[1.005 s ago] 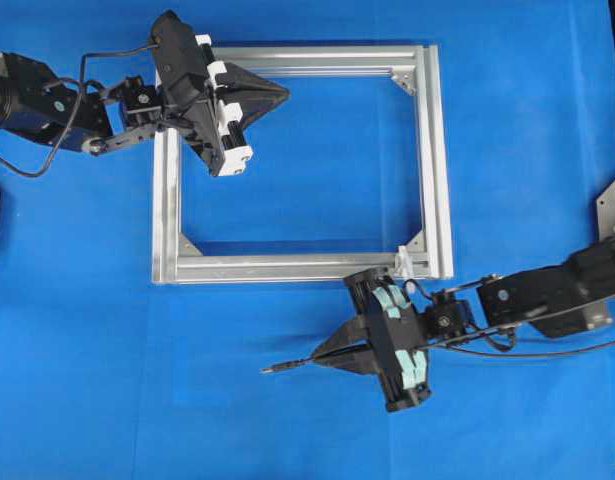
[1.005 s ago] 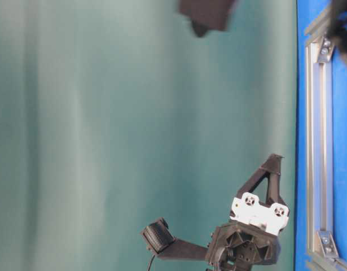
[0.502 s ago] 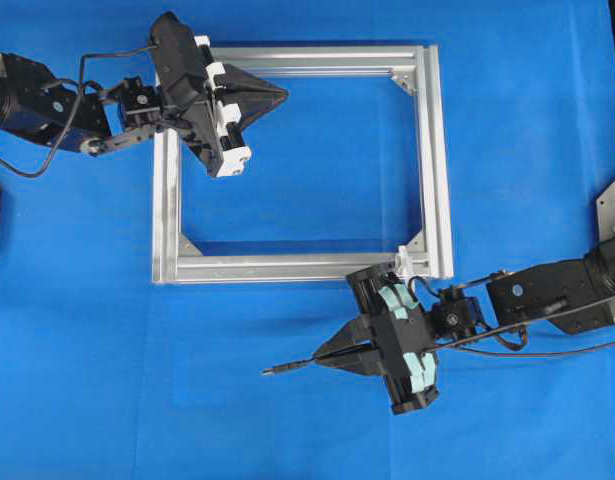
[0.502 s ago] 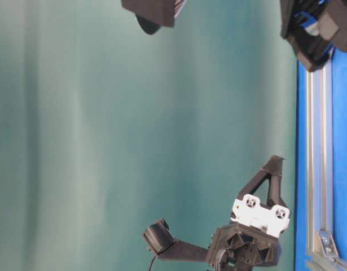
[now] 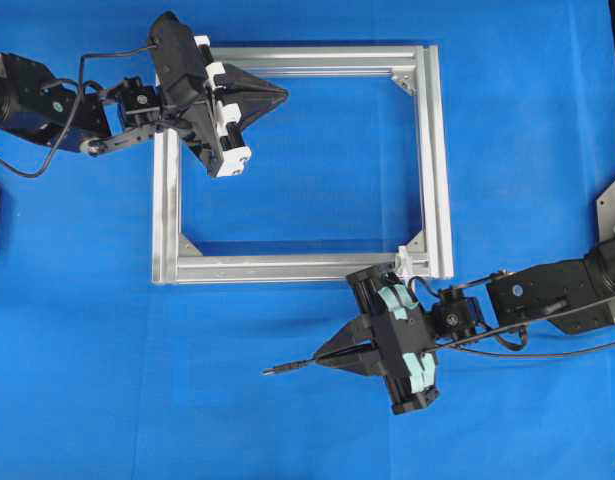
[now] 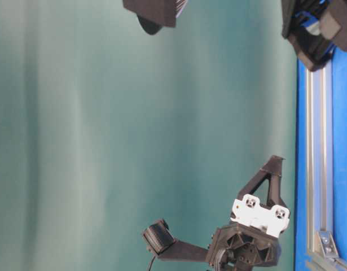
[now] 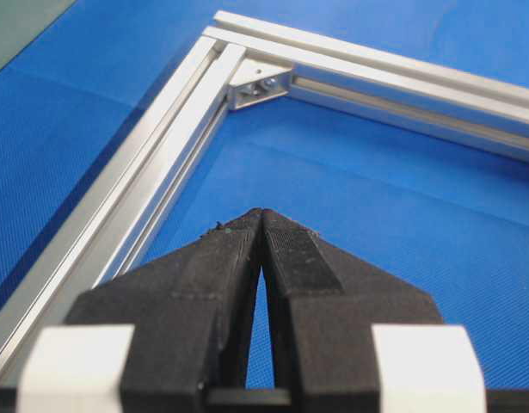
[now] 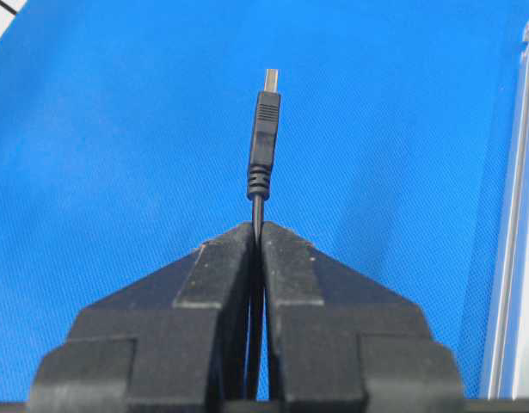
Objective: Insert the wire through the string loop located on the right side.
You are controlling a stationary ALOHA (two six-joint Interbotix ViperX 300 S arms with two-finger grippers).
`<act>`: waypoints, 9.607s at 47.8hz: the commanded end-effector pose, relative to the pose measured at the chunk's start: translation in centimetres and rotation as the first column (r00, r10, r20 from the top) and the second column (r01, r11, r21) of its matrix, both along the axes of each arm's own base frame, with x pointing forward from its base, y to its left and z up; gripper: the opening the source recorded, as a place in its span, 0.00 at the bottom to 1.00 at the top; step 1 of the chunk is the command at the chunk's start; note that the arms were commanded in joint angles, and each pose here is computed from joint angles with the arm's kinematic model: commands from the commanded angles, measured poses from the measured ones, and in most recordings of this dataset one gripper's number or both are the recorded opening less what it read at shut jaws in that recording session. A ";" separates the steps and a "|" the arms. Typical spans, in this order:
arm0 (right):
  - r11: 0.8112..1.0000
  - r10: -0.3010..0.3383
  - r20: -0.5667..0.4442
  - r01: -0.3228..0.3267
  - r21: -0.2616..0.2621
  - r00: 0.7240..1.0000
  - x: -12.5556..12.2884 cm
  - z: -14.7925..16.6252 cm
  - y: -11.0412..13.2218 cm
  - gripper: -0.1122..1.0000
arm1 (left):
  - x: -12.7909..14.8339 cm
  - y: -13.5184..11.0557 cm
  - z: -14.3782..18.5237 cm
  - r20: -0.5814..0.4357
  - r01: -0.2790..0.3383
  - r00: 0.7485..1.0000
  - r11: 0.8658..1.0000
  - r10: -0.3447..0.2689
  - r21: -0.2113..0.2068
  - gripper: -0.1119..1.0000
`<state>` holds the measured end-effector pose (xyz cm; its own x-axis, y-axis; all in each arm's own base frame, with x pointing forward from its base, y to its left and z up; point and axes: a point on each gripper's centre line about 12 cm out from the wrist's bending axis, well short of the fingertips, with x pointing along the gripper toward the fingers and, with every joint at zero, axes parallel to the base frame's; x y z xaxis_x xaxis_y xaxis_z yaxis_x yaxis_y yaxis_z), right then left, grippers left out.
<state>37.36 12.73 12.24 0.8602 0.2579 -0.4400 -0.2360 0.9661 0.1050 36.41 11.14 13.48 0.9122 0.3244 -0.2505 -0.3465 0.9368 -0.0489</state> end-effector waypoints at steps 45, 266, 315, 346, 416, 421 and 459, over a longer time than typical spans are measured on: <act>0.999 -0.019 -0.005 0.019 0.033 1.000 -4.6 1.5 -1.2 0.07 | 0.3 0.0 1.6 0.048 0.002 0.999 1.000 -0.002 0.007 0.10; 0.983 -0.184 -0.002 0.184 0.023 0.983 -11.5 0.3 -8.2 0.07 | 0.7 -1.0 2.5 0.074 0.030 0.997 0.999 -0.030 0.012 0.10; 0.982 -0.187 -0.003 0.187 0.024 0.982 -11.3 0.3 -8.2 0.07 | 1.7 -17.1 2.7 0.140 0.407 0.911 0.900 -0.388 -0.156 0.10; 0.982 -0.186 -0.005 0.186 0.024 0.982 -11.3 0.3 -8.2 0.07 | 8.0 -17.9 3.6 0.068 0.397 0.918 0.900 -0.391 -0.182 0.10; 0.982 -0.186 -0.006 0.186 0.023 0.982 -11.3 0.3 -8.2 0.07 | 13.1 -17.3 0.5 -0.053 0.389 0.916 0.913 -0.398 -0.124 0.85; 0.982 -0.185 -0.006 0.185 0.022 0.983 -11.3 0.3 -8.2 0.07 | 13.2 -17.2 -0.9 -0.074 0.384 0.916 0.914 -0.395 -0.129 0.85; 0.982 -0.186 -0.009 0.186 0.022 0.982 -11.4 0.2 -8.2 0.07 | 13.3 -17.2 -1.1 -0.069 0.383 0.917 0.915 -0.394 -0.127 0.84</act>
